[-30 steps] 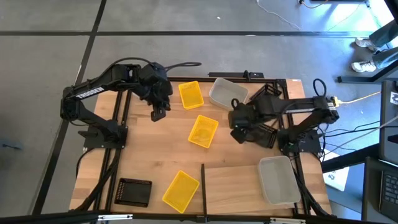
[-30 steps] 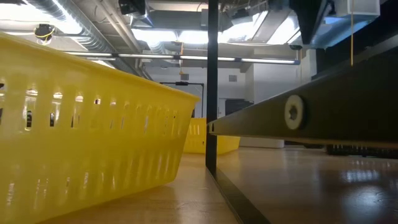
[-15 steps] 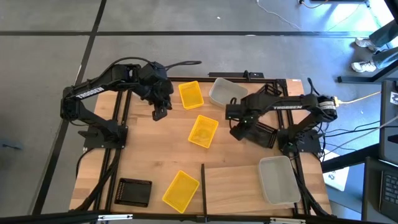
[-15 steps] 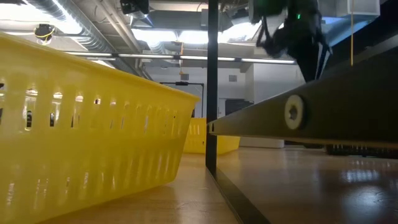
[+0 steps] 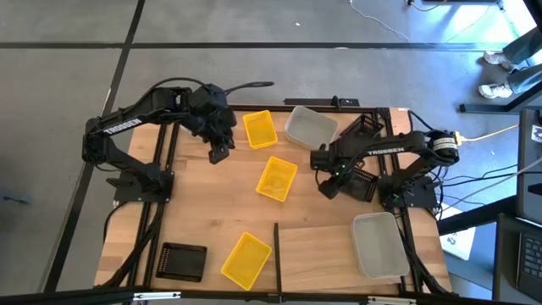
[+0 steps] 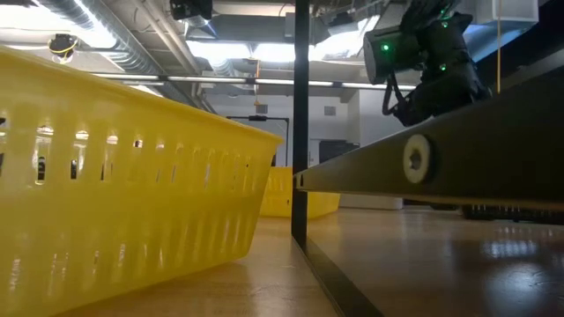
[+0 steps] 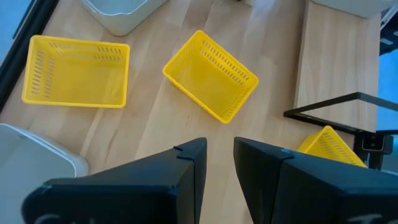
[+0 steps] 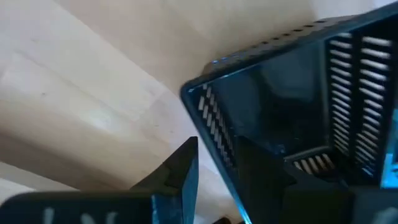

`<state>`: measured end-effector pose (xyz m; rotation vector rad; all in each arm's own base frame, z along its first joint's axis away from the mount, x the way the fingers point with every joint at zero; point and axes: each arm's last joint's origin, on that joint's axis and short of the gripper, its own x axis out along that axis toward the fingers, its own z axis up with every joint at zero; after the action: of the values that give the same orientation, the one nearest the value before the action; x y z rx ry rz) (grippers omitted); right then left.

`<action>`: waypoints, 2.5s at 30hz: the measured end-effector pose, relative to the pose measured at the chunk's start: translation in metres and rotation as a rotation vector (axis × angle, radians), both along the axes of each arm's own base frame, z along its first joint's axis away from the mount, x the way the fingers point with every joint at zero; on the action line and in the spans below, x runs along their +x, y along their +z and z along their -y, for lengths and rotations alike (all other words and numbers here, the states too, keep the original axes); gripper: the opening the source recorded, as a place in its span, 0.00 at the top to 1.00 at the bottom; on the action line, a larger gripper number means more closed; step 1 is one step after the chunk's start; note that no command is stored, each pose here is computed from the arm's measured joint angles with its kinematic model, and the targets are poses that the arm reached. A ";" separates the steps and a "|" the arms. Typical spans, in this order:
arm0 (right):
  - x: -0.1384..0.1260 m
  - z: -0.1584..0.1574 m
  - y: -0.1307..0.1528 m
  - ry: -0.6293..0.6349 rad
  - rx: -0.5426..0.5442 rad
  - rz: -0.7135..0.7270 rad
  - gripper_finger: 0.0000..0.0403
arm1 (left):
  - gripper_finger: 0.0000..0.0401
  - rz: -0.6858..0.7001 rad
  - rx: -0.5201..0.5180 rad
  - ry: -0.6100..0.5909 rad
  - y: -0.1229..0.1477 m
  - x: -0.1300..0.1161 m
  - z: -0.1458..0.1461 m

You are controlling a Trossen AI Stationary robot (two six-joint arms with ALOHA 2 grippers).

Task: Stack baskets on shelf by color
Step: Put the middle black bin on the shelf

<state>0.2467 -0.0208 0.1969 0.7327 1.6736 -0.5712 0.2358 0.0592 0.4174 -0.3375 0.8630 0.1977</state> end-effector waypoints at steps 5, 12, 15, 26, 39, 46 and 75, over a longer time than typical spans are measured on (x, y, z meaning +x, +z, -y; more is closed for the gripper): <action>0.002 0.000 -0.003 0.015 0.000 0.035 0.74 | 0.82 -0.003 0.008 0.016 0.000 0.000 0.000; 0.003 0.000 -0.003 0.031 0.000 0.049 0.74 | 0.82 -0.004 0.011 0.013 0.000 0.000 0.000; 0.003 0.000 -0.003 0.030 -0.001 0.049 0.74 | 0.82 -0.004 0.011 0.012 0.000 0.000 0.000; 0.008 0.001 -0.009 0.003 -0.005 0.045 0.74 | 0.82 -0.004 0.012 0.011 0.000 0.000 0.000; 0.023 0.005 -0.037 0.121 -0.070 0.024 0.76 | 0.82 -0.005 0.014 0.010 0.000 0.000 0.000; 0.024 0.006 -0.038 0.235 -0.124 0.028 0.97 | 0.82 -0.005 0.014 0.011 0.000 0.000 0.000; 0.062 -0.084 0.142 -0.290 -0.154 0.275 1.00 | 0.82 -0.017 0.179 -0.190 0.000 0.000 -0.001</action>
<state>0.3090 0.0636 0.3394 0.9041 1.2640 -0.7577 0.2356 0.0597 0.4172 -0.0856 0.8813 0.1008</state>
